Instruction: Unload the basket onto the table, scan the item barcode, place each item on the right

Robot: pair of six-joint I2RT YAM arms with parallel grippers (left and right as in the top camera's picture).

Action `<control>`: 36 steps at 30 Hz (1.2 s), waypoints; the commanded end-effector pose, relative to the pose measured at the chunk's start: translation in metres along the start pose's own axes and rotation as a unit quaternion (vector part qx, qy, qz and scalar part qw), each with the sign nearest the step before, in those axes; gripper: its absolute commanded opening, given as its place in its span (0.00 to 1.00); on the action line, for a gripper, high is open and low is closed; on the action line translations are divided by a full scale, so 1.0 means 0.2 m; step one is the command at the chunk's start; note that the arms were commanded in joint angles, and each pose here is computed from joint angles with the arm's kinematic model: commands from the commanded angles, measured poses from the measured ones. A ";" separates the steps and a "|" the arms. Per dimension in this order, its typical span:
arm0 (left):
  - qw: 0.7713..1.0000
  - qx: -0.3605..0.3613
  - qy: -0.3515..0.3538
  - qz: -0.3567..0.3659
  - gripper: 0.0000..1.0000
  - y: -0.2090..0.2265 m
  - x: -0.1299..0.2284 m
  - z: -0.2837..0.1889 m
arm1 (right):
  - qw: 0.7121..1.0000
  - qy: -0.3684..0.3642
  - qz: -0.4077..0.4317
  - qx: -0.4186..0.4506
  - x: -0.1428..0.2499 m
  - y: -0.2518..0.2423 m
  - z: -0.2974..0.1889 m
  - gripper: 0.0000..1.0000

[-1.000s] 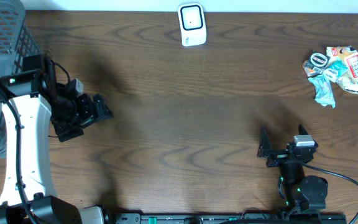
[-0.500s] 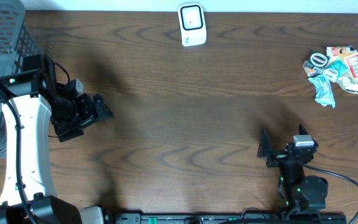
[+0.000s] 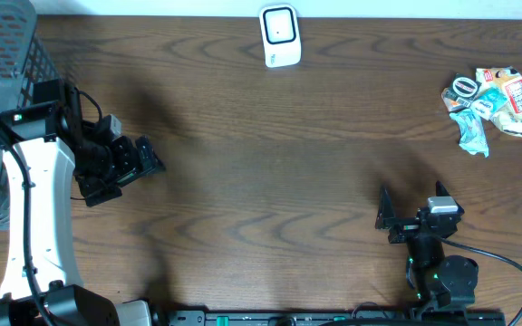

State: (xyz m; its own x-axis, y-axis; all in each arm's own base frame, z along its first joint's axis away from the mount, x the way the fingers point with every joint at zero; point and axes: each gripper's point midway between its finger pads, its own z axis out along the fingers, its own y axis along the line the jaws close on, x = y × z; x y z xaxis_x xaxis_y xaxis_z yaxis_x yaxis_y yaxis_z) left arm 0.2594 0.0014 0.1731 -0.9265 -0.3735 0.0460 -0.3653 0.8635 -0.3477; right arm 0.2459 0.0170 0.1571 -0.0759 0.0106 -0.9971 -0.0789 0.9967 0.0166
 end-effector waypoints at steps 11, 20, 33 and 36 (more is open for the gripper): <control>0.999 -0.024 -0.027 0.020 0.98 0.02 0.03 0.02 | 1.000 0.000 -0.006 -0.001 0.00 0.01 0.00 0.99; 0.958 0.029 -0.215 0.190 0.98 -0.14 0.07 0.20 | 1.000 0.000 -0.006 -0.001 0.00 0.01 0.00 0.99; 0.889 0.068 -0.379 0.248 0.98 -0.02 0.30 0.33 | 1.000 0.000 -0.006 -0.001 0.00 0.01 0.00 0.99; 0.882 0.085 -0.401 0.231 0.98 -0.02 0.28 0.35 | 1.000 0.000 -0.006 -0.001 0.00 0.01 0.00 0.99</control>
State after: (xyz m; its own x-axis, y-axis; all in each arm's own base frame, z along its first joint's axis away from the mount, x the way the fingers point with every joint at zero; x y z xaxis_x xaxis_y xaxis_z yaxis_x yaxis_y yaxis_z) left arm 0.2128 -0.0499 0.1160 -0.6220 -0.1328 -0.7716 0.1447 0.9490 -0.2799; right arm 0.2459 0.0158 0.1574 -0.0743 0.0103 -0.9972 -0.0721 0.9973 0.0157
